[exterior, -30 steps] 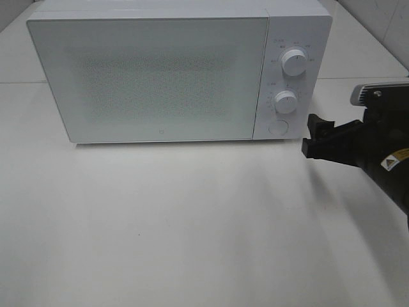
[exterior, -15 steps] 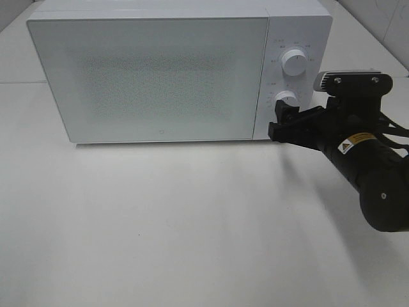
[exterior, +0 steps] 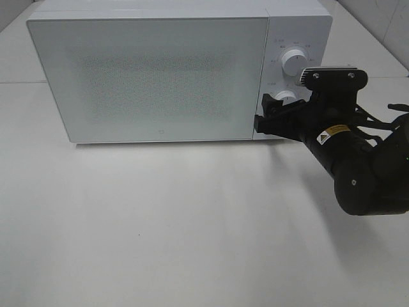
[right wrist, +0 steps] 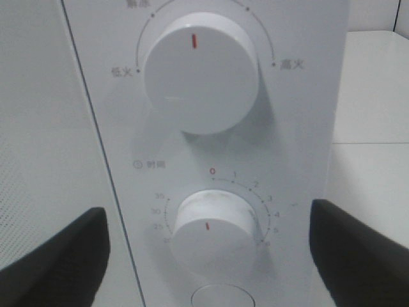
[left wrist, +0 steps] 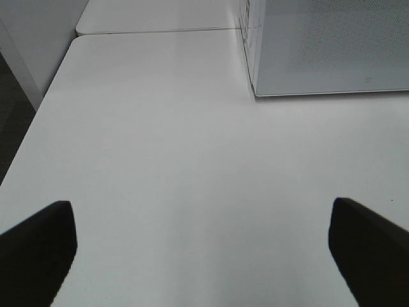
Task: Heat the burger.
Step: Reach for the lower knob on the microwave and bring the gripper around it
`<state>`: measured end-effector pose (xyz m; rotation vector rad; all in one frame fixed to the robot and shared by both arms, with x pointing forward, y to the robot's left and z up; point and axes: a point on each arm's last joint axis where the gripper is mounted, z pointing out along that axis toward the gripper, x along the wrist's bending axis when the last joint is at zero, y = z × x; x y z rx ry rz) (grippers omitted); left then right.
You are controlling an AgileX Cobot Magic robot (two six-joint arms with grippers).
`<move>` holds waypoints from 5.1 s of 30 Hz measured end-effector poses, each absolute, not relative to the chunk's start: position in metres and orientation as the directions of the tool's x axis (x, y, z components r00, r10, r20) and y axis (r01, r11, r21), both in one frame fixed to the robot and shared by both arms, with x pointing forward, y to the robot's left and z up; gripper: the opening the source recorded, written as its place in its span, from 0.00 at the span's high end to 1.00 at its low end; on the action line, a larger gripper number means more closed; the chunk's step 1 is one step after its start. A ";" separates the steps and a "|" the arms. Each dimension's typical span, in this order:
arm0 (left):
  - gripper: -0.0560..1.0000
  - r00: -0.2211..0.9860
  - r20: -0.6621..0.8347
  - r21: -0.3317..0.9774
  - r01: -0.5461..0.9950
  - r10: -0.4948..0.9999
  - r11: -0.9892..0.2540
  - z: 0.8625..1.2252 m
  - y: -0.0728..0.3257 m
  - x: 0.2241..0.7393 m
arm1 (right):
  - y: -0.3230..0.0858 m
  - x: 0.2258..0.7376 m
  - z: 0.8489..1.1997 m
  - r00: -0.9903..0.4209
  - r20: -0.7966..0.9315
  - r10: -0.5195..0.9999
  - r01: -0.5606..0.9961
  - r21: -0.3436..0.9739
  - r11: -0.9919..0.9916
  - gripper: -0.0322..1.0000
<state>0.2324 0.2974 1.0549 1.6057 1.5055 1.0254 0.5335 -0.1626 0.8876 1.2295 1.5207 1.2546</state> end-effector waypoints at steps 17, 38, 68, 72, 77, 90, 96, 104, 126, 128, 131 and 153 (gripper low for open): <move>0.00 0.012 0.085 0.893 0.444 0.996 -0.081 1.055 0.297 0.232 | -0.157 0.540 0.871 -0.227 -0.010 0.974 0.213 0.975 0.060 0.23; 0.00 0.012 0.085 0.893 0.444 0.996 -0.081 1.055 0.297 0.232 | -0.155 0.547 0.874 -0.215 -0.004 0.977 0.199 0.979 0.048 0.23; 0.00 0.012 0.085 0.893 0.444 0.996 -0.081 1.055 0.297 0.232 | -0.157 0.548 0.874 -0.185 0.023 0.983 0.203 0.979 0.015 0.60; 0.00 0.012 0.085 0.893 0.444 0.996 -0.081 1.055 0.297 0.232 | -0.157 0.548 0.874 -0.176 0.062 0.982 0.210 0.977 -0.024 0.60; 0.00 0.012 0.085 0.893 0.444 0.996 -0.081 1.055 0.297 0.232 | -0.157 0.548 0.874 -0.135 0.242 0.961 0.239 0.949 -0.205 0.60; 0.00 0.012 0.085 0.893 0.444 0.996 -0.081 1.055 0.297 0.232 | -0.157 0.548 0.874 0.109 0.902 0.418 0.253 0.382 -0.889 0.60; 0.00 0.012 0.085 0.893 0.444 0.996 -0.081 1.055 0.297 0.232 | -0.157 0.548 0.874 0.191 0.979 0.076 0.198 0.038 -0.979 0.60; 0.00 0.012 0.085 0.893 0.444 0.996 -0.081 1.055 0.297 0.232 | -0.156 0.547 0.874 0.211 0.977 -0.026 0.183 -0.066 -0.981 0.60; 0.00 0.012 0.085 0.893 0.444 0.996 -0.081 1.055 0.297 0.232 | -0.157 0.548 0.874 0.253 0.923 -0.291 0.119 -0.328 -0.937 0.60; 0.00 0.012 0.085 0.893 0.444 0.996 -0.081 1.055 0.297 0.232 | -0.157 0.548 0.874 0.253 0.923 -0.291 0.119 -0.328 -0.937 0.60; 0.00 0.012 0.085 0.893 0.444 0.996 -0.081 1.055 0.297 0.232 | -0.157 0.548 0.874 0.253 0.923 -0.291 0.119 -0.328 -0.937 0.60; 0.00 0.012 0.085 0.893 0.444 0.996 -0.081 1.055 0.297 0.232 | -0.152 0.546 0.874 0.265 0.919 -0.293 0.163 -0.342 -0.925 0.49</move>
